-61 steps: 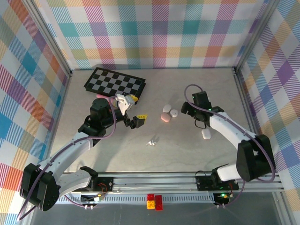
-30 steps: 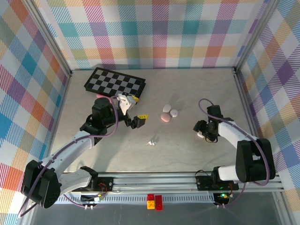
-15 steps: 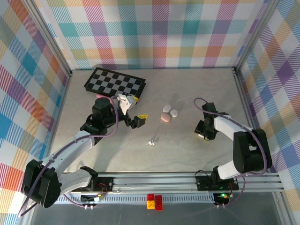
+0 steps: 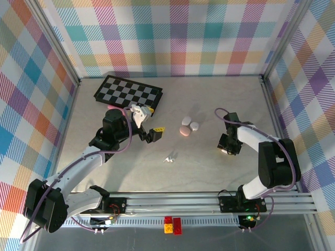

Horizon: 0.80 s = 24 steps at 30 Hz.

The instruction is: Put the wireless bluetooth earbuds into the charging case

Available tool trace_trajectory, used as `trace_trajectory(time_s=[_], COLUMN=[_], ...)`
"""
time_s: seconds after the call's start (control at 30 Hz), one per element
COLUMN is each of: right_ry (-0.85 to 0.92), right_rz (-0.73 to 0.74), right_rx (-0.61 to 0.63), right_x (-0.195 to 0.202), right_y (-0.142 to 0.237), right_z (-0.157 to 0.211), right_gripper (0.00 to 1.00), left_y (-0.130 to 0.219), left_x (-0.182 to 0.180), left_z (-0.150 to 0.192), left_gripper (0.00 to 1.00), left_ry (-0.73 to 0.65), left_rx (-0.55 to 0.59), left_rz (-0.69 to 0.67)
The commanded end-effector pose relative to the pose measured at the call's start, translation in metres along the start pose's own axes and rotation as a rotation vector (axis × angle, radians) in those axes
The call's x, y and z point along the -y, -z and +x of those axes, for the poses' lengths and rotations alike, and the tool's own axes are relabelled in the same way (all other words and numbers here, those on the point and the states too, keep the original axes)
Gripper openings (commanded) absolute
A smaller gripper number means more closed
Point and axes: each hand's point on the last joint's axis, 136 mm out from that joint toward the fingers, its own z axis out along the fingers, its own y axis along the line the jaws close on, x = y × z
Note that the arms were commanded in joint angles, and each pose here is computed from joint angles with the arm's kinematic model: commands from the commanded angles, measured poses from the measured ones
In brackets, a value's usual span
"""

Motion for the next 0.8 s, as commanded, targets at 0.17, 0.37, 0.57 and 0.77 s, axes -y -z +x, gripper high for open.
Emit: trace_trajectory(time_s=[0.17,0.37,0.57,0.77], right_ry=[0.202,0.523,0.823,1.122], right_rz=[-0.223,-0.260,-0.464,-0.593], right_rx=[0.199,0.445,0.596,0.679], right_x=[-0.043,-0.084,-0.137,-0.171], right_y=[0.042,0.091,0.138,0.179], right_z=[-0.017,-0.029,-0.009,0.029], right_gripper=[0.43,0.41,0.40,0.40], left_y=[0.008,0.010,0.018,0.017], left_x=[-0.024,-0.024,-0.034,-0.033], left_z=[0.004,-0.005,-0.008,-0.015], left_gripper=[1.00,1.00,1.00,1.00], left_ry=[0.174,0.355,0.498,0.566], left_rx=[-0.074,-0.102,-0.116,-0.109], left_rz=[-0.154,-0.160,-0.252,-0.233])
